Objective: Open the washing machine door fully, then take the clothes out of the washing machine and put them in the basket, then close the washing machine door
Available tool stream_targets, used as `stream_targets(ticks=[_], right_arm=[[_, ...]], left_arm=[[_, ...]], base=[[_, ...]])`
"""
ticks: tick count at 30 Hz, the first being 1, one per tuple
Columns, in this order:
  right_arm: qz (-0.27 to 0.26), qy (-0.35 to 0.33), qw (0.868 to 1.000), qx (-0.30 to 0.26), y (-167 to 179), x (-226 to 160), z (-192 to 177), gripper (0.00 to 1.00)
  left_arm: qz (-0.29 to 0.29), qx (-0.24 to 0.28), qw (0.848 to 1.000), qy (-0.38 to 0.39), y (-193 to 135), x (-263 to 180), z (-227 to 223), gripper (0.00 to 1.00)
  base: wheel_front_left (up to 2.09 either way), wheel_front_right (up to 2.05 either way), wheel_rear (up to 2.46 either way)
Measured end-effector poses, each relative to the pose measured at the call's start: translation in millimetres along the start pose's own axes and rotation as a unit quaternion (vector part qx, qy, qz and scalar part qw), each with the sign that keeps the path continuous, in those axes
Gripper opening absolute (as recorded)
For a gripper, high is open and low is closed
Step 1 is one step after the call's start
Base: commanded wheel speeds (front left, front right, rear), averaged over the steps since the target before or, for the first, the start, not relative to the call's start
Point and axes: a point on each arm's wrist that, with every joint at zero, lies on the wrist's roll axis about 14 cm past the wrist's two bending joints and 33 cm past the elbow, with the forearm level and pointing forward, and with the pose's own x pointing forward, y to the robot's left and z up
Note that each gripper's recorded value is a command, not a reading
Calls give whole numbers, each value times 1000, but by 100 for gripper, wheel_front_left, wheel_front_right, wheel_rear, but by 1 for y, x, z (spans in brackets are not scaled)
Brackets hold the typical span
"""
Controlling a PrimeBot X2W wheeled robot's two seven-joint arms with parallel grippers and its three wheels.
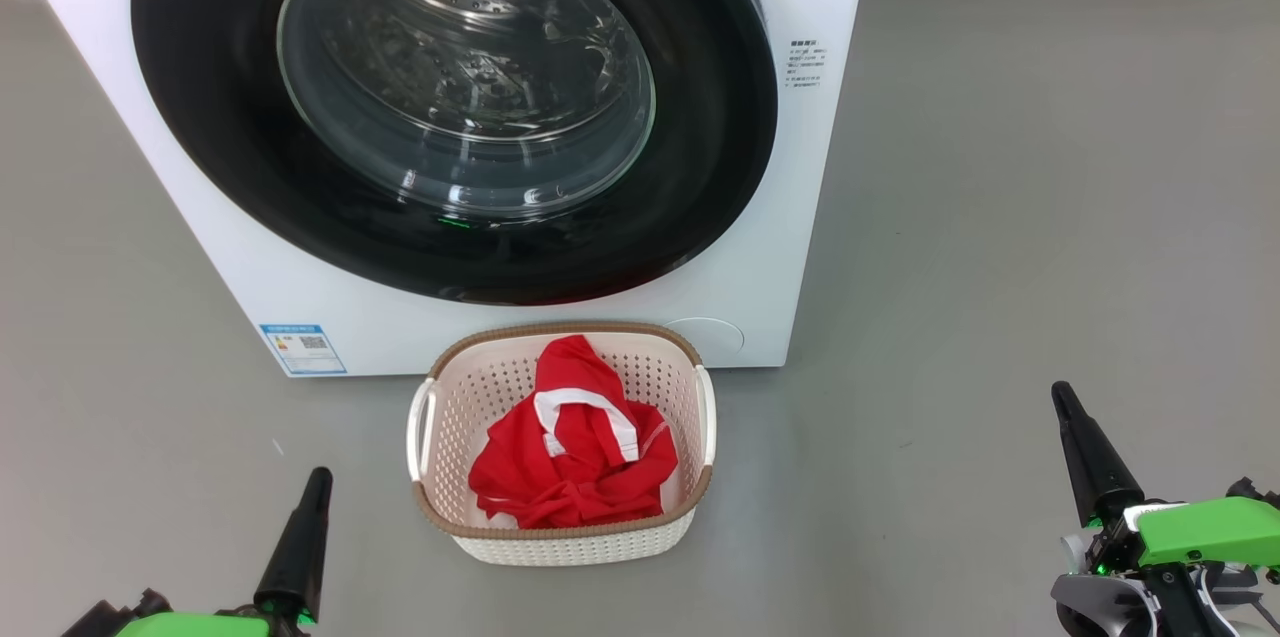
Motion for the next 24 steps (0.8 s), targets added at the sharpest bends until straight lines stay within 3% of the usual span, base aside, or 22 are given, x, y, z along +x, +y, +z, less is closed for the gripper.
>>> stream_targets(ticks=[24], right_arm=[[0, 0, 1000, 0, 0, 0, 0, 0]], left_arm=[[0, 0, 1000, 0, 0, 0, 0, 0]], base=[[0, 0, 0]])
